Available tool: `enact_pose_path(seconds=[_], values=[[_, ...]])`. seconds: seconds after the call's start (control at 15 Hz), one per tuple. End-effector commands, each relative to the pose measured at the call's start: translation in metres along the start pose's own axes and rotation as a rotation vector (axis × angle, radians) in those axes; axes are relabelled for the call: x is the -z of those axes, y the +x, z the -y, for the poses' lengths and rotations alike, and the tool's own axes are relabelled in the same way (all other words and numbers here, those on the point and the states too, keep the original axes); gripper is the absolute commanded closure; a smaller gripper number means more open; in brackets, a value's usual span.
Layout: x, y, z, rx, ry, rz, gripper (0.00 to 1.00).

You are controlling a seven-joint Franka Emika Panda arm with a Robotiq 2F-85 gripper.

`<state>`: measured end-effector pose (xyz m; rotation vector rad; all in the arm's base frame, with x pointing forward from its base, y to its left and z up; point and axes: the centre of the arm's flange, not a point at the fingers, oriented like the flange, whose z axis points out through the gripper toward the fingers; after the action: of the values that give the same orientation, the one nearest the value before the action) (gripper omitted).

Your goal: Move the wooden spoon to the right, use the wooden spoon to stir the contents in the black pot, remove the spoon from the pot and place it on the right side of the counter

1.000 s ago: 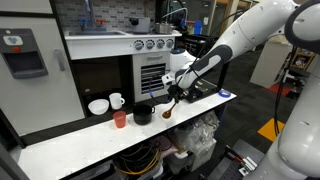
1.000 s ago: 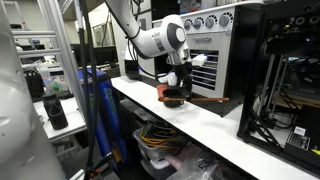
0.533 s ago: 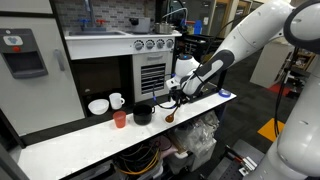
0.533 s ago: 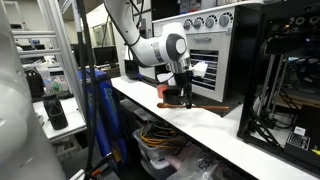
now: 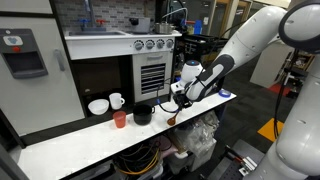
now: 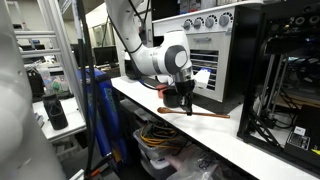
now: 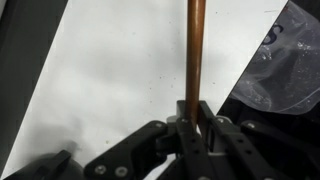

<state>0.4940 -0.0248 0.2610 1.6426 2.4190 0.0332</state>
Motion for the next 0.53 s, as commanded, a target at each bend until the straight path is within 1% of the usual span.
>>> enact_pose_path(seconds=[0.0, 0.47], values=[[-0.014, -0.012, 0.006, 0.014, -0.034, -0.022, 0.97], [-0.026, -0.031, -0.007, 0.044, -0.032, -0.030, 0.97]])
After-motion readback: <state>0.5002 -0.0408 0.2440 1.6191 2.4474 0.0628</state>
